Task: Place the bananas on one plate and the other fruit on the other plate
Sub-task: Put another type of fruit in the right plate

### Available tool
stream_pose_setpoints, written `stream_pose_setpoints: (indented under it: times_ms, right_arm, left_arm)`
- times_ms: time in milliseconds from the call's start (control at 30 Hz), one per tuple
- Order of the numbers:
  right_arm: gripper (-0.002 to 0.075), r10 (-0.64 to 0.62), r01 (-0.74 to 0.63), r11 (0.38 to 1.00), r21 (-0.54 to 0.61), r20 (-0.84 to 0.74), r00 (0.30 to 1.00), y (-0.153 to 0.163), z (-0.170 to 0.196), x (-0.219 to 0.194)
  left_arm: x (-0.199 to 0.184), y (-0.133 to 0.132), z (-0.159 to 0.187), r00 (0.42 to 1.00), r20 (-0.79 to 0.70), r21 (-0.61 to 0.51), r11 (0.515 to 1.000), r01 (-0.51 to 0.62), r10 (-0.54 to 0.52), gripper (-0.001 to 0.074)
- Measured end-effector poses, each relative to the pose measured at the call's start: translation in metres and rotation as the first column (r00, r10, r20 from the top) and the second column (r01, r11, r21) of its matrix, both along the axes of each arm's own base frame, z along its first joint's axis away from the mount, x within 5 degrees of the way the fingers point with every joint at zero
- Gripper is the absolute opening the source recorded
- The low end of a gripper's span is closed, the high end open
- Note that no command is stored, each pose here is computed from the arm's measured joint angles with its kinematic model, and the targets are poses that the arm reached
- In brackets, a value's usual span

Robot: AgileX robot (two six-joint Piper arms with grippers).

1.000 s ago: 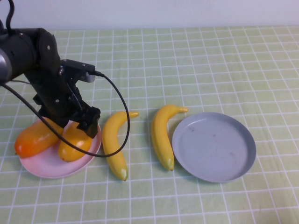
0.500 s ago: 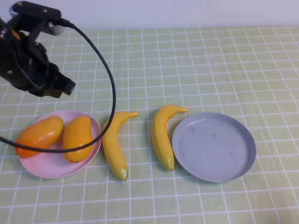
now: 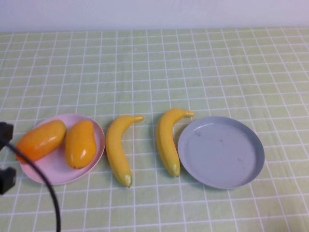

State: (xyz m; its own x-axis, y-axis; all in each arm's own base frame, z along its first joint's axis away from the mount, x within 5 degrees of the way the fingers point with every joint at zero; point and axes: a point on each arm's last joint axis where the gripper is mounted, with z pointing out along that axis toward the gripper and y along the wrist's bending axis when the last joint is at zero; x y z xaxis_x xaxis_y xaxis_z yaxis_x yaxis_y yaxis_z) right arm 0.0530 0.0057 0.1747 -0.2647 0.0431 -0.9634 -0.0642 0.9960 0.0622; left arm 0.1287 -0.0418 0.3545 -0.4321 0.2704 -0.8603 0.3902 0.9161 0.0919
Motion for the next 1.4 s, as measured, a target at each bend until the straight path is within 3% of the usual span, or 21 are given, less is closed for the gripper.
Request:
stream_pose_setpoints:
  times_ms: [167, 267, 667, 800, 967, 1167, 1400]
  right_arm:
    - [-0.0017, 0.000, 0.000, 1.000, 0.000, 0.000, 1.000, 0.000, 0.000, 0.000]
    - [-0.0017, 0.000, 0.000, 1.000, 0.000, 0.000, 1.000, 0.000, 0.000, 0.000]
    - [-0.0017, 0.000, 0.000, 1.000, 0.001, 0.000, 1.000, 0.000, 0.000, 0.000]
    - [-0.0017, 0.000, 0.000, 1.000, 0.001, 0.000, 1.000, 0.000, 0.000, 0.000]
    - [-0.0017, 0.000, 0.000, 1.000, 0.001, 0.000, 1.000, 0.000, 0.000, 0.000]
    - [-0.0017, 0.000, 0.000, 1.000, 0.001, -0.002, 1.000, 0.000, 0.000, 0.000]
    - [-0.0017, 0.000, 0.000, 1.000, 0.001, -0.002, 1.000, 0.000, 0.000, 0.000]
  left_arm:
    - [-0.043, 0.012, -0.025, 0.990, 0.139, -0.060, 0.998, -0.015, 0.023, 0.0000]
    - [-0.057, 0.016, -0.042, 0.988, 0.150, -0.065, 0.998, -0.016, 0.025, 0.0000]
    - [-0.071, 0.022, -0.080, 0.974, 0.219, -0.079, 0.996, -0.033, 0.050, 0.0000]
    - [-0.071, 0.024, -0.101, 0.927, 0.368, -0.120, 0.992, -0.038, 0.080, 0.0000]
    - [-0.078, 0.032, -0.124, 0.838, 0.512, -0.173, 0.978, -0.117, 0.191, 0.0000]
    - [-0.073, 0.038, -0.149, 0.826, 0.471, -0.223, 0.947, -0.229, 0.311, 0.0000]
    - [-0.073, 0.039, -0.164, 0.871, 0.369, -0.202, 0.943, -0.265, 0.324, 0.0000]
